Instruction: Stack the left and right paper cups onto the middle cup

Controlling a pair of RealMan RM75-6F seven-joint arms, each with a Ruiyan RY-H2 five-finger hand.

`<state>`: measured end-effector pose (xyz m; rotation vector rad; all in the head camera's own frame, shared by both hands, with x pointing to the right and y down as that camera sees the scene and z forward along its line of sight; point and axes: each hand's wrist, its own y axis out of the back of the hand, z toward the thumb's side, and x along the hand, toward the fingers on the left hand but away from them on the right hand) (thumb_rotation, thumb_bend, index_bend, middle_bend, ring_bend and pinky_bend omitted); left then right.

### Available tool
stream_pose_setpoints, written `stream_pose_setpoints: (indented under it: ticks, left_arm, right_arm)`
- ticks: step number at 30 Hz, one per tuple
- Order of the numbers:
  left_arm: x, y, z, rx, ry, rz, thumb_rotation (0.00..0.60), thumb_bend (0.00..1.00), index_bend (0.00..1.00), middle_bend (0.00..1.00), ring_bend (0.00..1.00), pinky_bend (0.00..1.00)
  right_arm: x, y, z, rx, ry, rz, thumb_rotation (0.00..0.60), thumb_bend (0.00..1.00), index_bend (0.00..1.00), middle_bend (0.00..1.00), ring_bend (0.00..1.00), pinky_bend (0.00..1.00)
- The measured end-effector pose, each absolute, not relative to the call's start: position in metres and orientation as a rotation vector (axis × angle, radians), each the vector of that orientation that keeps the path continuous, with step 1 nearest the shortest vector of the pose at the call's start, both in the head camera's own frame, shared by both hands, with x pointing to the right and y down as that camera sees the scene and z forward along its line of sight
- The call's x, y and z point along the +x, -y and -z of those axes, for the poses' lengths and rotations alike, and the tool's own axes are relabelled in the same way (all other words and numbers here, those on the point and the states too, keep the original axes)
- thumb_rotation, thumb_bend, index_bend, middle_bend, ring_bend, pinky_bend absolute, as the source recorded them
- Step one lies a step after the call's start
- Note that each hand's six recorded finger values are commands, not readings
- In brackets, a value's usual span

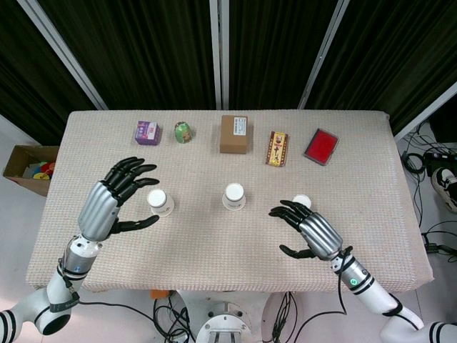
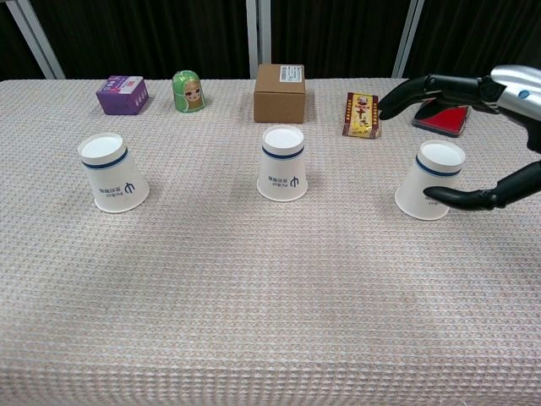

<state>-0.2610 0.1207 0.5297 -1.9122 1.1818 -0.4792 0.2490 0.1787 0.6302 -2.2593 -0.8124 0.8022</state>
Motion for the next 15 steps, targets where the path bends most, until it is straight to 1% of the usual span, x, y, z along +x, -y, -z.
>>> stream_pose_setpoints:
  ticks: [4, 9, 15]
  left_arm:
    - [-0.260, -0.120, -0.534, -1.927, -1.175, 0.500, 0.600, 0.00, 0.30, 0.20, 0.13, 0.16]
    - [-0.265, -0.120, -0.536, -1.924, -1.176, 0.522, 0.600, 0.00, 0.30, 0.20, 0.13, 0.16]
    - [-0.281, -0.124, -0.545, -1.879, -1.159, 0.630, 0.600, 0.00, 0.30, 0.20, 0.13, 0.16]
  right_arm:
    - [0.244, -0.180, -0.637, -2.264, 0.771, -0.822, 0.600, 0.22, 0.20, 0.22, 0.08, 0.20]
    - [0.249, -0.175, -0.636, -2.214, 0.764, -0.845, 0.600, 0.22, 0.20, 0.22, 0.09, 0.20]
    - [0.281, -0.156, -0.630, -2.027, 0.772, -0.979, 0.600, 0.22, 0.17, 0.22, 0.10, 0.20]
